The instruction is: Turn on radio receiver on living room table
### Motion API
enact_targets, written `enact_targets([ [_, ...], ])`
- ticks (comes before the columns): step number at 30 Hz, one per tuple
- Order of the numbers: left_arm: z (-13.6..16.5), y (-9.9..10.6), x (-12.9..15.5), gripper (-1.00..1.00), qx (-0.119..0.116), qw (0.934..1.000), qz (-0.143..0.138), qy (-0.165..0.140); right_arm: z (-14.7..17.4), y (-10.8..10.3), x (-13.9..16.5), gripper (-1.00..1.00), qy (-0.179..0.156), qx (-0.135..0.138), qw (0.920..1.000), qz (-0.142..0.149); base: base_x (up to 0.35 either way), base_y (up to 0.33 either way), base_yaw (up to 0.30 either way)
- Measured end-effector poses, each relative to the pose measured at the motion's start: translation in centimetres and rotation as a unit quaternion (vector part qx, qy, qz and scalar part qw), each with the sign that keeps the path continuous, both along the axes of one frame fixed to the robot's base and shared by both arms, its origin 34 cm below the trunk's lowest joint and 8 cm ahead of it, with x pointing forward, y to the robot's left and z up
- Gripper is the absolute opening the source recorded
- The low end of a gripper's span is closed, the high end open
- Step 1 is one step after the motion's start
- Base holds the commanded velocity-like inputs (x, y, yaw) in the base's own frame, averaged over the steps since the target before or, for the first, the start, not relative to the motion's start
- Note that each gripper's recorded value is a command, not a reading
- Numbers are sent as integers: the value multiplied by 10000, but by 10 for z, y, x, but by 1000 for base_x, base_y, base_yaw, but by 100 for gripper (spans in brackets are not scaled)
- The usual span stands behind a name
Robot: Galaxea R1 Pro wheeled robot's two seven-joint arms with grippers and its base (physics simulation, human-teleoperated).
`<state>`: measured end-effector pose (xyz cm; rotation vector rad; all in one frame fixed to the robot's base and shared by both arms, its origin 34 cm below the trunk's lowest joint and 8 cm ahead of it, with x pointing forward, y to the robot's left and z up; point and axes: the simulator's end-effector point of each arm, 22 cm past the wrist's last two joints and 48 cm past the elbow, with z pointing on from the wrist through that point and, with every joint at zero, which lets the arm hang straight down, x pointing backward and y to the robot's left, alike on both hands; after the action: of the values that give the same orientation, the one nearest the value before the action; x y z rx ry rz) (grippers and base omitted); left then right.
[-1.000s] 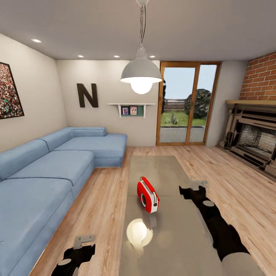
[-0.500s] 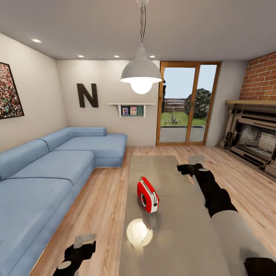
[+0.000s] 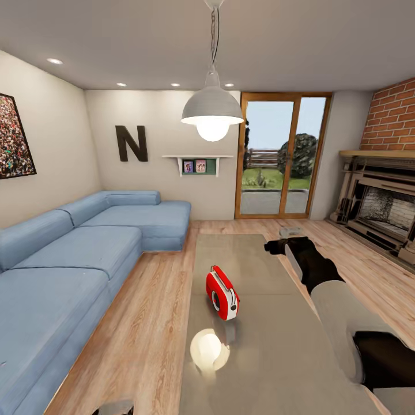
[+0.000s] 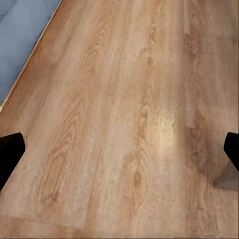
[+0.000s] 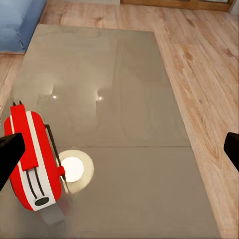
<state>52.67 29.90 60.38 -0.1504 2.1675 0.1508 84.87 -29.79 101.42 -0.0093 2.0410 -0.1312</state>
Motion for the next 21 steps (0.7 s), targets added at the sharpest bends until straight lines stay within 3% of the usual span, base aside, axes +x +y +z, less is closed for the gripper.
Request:
enact_targets([
  [3,-36,34,-48,100,236,9994,54,251,-3,7,4,100,144,26,9999,39,0,0,0],
  [10,-71,51,-101,100,327,9958,79,857,-7,9,4,100,221,23,9997,52,0,0,0],
  [15,-95,45,-140,100,274,9907,58,1334,-10,11,3,100,258,-22,9996,80,0,0,0],
  [17,-112,37,-176,100,188,9843,51,1752,-10,14,4,100,254,-110,9995,119,0,0,0],
  [21,-128,18,-214,100,34,9757,19,2193,-10,15,4,100,243,-173,9994,149,0,0,0],
])
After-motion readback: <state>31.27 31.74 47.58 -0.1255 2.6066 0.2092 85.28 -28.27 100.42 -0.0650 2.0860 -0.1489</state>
